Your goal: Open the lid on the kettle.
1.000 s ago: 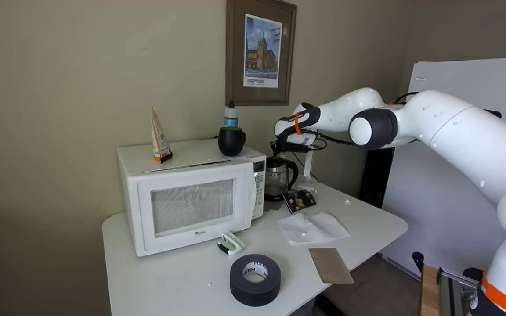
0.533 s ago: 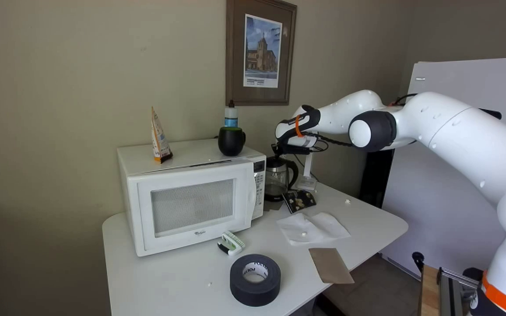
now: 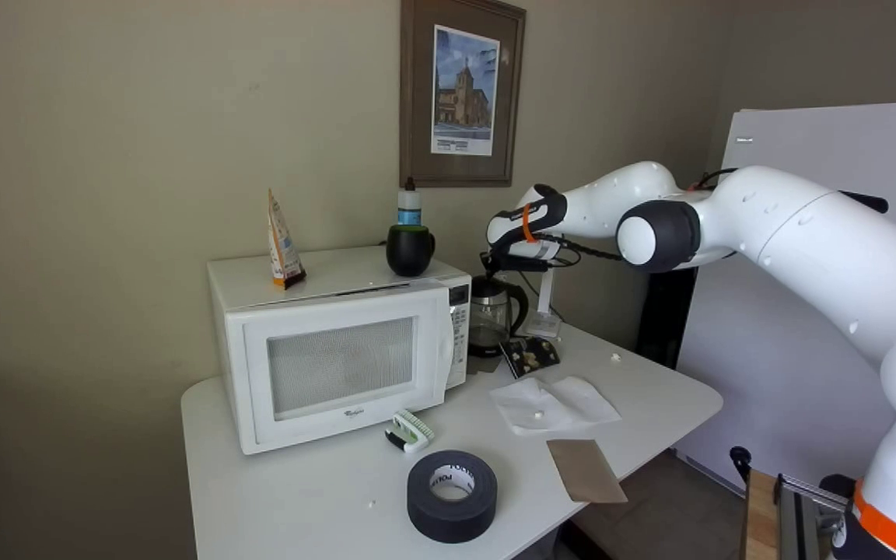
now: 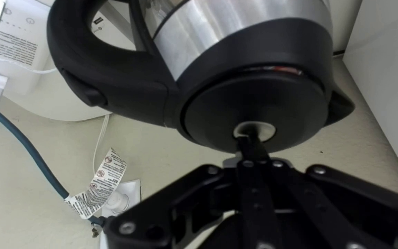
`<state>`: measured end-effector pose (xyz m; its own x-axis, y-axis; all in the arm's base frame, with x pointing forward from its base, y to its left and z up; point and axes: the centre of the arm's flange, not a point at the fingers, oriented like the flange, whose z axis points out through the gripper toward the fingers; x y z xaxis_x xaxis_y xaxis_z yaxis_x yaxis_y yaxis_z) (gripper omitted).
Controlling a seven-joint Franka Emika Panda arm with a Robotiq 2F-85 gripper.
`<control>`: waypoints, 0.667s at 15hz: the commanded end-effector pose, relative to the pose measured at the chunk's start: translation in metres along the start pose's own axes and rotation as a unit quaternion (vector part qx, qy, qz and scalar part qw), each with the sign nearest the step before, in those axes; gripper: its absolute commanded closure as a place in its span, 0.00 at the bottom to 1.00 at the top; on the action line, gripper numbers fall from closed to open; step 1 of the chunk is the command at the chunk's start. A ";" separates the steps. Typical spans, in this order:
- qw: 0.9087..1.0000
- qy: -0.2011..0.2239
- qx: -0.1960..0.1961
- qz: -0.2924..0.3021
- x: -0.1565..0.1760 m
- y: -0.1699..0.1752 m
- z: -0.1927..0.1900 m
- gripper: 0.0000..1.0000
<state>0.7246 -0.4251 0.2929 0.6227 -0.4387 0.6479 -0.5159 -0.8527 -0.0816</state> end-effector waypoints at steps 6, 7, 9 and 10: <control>0.997 0.040 -0.051 0.037 0.030 0.012 -0.080 1.00; 0.996 0.043 -0.062 0.040 0.032 0.015 -0.090 1.00; 0.996 0.028 -0.082 0.035 0.030 0.019 -0.105 1.00; 0.995 0.011 -0.091 0.033 0.025 0.019 -0.111 1.00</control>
<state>0.7000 -0.4496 0.3876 0.5299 -0.4588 0.7132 -0.6235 -0.7808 -0.0391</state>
